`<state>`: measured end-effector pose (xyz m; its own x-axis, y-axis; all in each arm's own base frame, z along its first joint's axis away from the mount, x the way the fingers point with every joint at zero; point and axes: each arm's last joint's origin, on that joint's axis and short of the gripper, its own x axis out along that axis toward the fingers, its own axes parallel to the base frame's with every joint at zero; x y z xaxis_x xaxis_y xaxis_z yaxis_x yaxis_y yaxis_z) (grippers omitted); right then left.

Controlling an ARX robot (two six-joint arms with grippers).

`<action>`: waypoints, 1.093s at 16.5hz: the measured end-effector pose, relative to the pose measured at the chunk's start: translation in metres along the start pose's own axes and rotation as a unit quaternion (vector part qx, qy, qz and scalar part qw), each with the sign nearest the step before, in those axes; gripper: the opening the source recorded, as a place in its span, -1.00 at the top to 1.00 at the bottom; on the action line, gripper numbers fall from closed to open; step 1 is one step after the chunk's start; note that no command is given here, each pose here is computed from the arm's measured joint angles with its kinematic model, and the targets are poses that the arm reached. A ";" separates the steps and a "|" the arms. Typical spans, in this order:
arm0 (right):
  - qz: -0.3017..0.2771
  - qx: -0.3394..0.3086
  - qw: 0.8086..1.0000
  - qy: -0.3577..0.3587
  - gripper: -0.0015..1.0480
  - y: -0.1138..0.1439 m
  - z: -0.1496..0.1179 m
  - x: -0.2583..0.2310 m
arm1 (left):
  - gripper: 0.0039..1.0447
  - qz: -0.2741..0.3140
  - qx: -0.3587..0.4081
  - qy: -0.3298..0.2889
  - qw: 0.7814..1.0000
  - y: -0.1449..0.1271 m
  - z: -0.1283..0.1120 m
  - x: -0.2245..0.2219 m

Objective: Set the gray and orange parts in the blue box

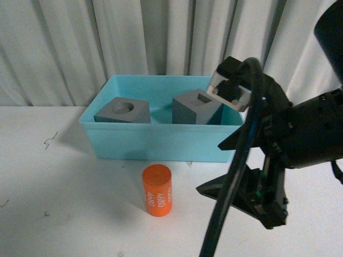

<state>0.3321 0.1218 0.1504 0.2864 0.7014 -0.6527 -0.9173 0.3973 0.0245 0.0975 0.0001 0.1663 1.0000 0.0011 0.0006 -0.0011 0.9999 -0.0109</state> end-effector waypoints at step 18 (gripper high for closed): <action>0.016 -0.009 0.999 0.049 -0.87 -0.008 0.032 0.111 | -0.88 0.000 0.000 0.000 1.000 0.000 0.000 0.000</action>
<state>0.3797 0.2157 0.1014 0.2287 0.6520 -0.7229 -0.9308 0.3640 0.0338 0.0975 0.0001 0.1662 1.0000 0.0011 0.0002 -0.0011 0.9999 -0.0105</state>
